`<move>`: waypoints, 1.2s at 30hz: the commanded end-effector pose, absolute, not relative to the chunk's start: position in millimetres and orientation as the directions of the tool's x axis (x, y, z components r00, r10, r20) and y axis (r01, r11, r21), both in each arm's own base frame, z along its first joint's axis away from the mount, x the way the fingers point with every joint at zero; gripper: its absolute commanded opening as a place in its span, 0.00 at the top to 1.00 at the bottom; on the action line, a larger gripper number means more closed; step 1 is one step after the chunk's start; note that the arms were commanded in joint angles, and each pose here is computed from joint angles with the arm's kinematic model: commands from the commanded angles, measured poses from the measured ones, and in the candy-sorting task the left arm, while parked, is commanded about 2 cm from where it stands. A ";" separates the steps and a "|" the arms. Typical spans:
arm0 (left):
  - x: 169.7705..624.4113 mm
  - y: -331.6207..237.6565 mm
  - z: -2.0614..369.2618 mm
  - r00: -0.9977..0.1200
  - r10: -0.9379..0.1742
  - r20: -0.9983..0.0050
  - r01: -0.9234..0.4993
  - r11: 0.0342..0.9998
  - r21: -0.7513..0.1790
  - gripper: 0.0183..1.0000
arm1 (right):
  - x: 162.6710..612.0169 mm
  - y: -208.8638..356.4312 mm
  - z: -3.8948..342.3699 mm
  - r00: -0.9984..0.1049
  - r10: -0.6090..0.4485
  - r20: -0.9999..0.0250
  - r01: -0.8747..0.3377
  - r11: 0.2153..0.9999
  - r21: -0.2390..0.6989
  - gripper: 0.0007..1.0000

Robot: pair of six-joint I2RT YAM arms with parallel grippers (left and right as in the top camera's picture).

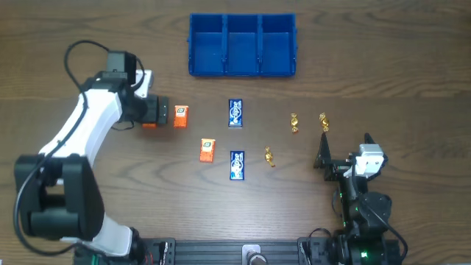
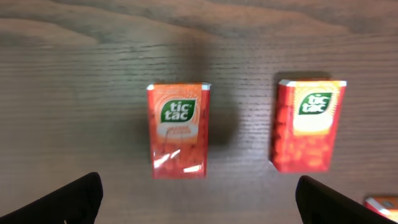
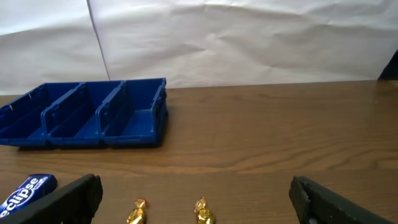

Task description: Sort Candies Into Trays

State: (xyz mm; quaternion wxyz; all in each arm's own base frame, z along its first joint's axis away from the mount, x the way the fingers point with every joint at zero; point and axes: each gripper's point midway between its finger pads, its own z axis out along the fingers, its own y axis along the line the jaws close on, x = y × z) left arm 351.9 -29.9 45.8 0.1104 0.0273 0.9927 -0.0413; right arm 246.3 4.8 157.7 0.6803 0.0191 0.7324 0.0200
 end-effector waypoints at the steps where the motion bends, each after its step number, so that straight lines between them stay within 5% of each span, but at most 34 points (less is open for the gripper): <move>1: 357.6 -31.5 27.5 -0.977 0.082 -0.197 0.097 0.993 -0.066 0.01 | 245.9 1.5 157.0 -0.075 0.043 -0.996 0.016 0.999 0.042 0.00; 25: 364.3 -13.0 -6.0 -0.987 0.036 -0.158 0.035 0.999 0.007 0.19 | 245.9 1.6 157.1 -0.074 0.043 -0.996 0.015 0.999 0.042 0.00; 36: 368.2 -14.9 -7.5 -0.985 0.026 -0.171 0.027 1.000 -0.003 0.58 | 245.9 1.5 157.0 -0.075 0.043 -0.996 0.016 0.999 0.042 0.00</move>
